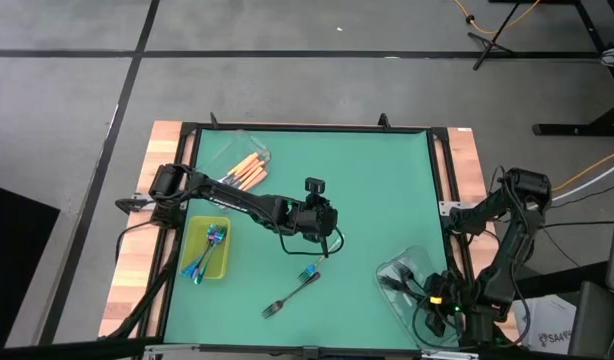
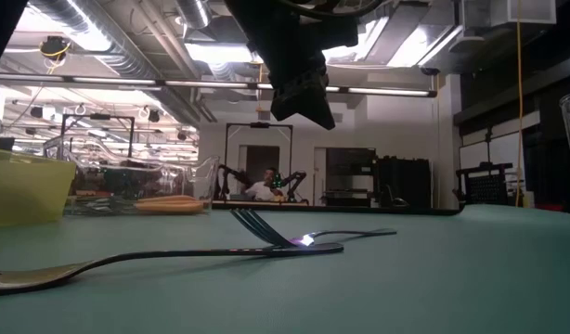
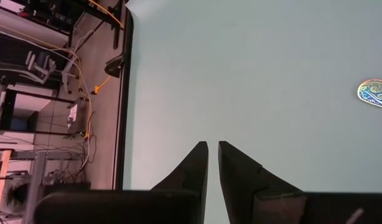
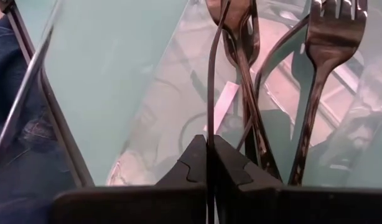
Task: Sort silverware by color (type)
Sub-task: Put the black fork in the bottom transparent bin
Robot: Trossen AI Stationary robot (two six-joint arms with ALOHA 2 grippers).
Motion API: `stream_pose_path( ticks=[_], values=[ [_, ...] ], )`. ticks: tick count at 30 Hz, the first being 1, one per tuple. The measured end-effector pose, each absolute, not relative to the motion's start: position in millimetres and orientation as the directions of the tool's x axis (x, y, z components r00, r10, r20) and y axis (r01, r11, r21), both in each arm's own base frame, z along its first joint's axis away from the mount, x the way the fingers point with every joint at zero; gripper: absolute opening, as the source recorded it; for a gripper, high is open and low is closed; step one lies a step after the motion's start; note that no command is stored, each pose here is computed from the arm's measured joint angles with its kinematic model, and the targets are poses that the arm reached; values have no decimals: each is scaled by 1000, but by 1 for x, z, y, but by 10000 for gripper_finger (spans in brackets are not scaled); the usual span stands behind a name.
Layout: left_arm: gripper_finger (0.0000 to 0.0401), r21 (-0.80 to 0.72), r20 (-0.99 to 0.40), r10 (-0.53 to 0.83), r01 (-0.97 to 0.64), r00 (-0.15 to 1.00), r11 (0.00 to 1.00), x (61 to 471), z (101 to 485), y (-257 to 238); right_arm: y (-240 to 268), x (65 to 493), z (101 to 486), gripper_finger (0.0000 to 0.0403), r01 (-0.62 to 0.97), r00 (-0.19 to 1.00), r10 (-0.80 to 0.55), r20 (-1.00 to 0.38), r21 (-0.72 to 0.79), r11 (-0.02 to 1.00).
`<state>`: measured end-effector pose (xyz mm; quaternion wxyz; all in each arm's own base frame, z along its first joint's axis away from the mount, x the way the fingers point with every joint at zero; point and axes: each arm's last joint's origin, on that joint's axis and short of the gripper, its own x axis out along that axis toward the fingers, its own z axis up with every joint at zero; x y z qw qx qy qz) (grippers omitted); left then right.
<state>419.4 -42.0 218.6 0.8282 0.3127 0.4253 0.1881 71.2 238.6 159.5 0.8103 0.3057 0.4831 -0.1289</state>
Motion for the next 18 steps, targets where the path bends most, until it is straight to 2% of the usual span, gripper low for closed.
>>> stream_pose_path(
  ticks=[14,18],
  values=[
    [31,678,-587,578,-46,567,734,419,219,-42,237,71,159,0,508,491,72,-868,353,785],
    [31,678,-587,578,-46,567,734,419,219,-42,237,71,159,12,508,491,72,-868,353,785]
  ],
)
